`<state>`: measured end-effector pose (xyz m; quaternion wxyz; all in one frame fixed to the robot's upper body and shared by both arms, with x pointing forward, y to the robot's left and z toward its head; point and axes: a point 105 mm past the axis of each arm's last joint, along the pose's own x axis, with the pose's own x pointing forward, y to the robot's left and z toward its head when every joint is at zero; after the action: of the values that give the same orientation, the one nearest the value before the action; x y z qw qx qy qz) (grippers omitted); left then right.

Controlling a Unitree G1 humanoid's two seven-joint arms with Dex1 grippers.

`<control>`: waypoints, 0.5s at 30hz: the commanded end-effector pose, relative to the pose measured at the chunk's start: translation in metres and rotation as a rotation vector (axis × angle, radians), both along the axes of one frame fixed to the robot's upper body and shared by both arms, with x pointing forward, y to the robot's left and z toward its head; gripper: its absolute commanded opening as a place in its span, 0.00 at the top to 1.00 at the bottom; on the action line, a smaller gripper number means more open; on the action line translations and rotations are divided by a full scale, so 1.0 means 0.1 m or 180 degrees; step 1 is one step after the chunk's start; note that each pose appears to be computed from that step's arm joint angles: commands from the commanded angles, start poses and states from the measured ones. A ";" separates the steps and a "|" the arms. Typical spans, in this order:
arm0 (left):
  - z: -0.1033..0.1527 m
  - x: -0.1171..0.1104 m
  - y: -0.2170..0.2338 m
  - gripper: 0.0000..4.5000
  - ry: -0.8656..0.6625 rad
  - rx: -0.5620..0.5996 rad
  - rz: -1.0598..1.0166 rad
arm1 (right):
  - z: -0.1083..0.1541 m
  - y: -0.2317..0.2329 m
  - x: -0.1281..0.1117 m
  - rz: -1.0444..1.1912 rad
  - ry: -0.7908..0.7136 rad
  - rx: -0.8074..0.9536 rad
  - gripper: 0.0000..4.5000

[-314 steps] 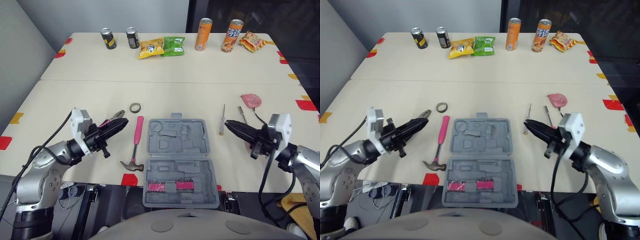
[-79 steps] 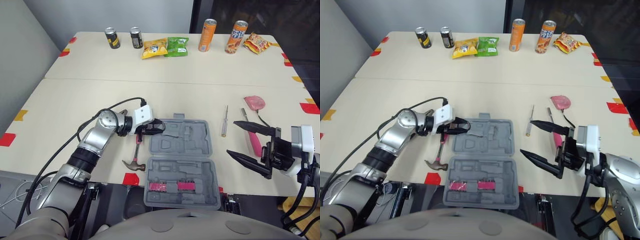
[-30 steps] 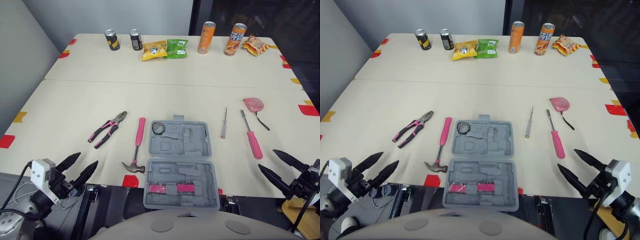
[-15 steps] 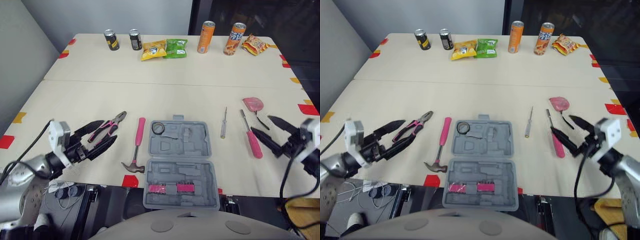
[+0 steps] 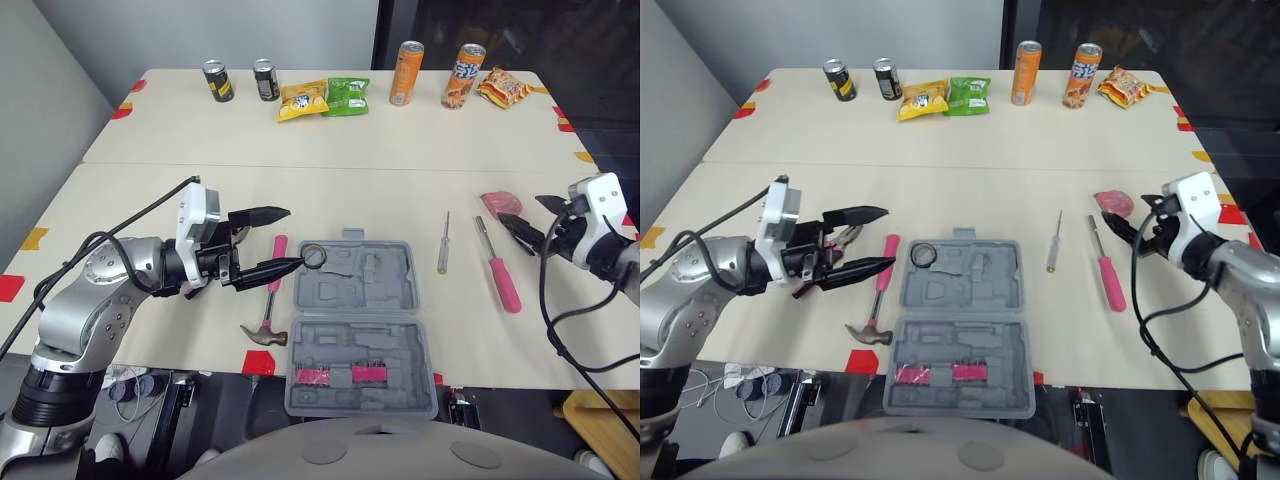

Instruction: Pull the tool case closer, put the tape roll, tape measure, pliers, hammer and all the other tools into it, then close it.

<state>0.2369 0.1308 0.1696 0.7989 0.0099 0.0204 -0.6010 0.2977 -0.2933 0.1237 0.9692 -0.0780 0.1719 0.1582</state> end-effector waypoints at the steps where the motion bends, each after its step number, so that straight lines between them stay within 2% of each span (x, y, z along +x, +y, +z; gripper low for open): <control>1: 0.12 -0.12 -0.15 0.01 -0.0077 0.0008 -0.0309 | -0.04 -0.07 0.10 -0.0179 0.0158 -0.0112 0.00; 5: 0.12 -0.15 -0.21 0.01 -0.0102 0.0014 -0.0380 | -0.21 -0.07 0.18 -0.0291 0.0301 -0.0110 0.00; 10: 0.16 -0.13 -0.24 0.00 -0.0193 -0.0051 -0.0343 | -0.34 -0.15 0.27 -0.0486 0.0373 -0.0197 0.33; 15: 0.17 -0.13 -0.23 0.00 -0.0251 -0.0157 -0.0293 | -0.43 -0.23 0.29 -0.0612 0.0445 -0.0258 0.33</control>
<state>0.2278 0.1089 0.1762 0.7729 0.0047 0.0044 -0.6345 0.3222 -0.3140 0.0726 0.9575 -0.0816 0.2684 0.0678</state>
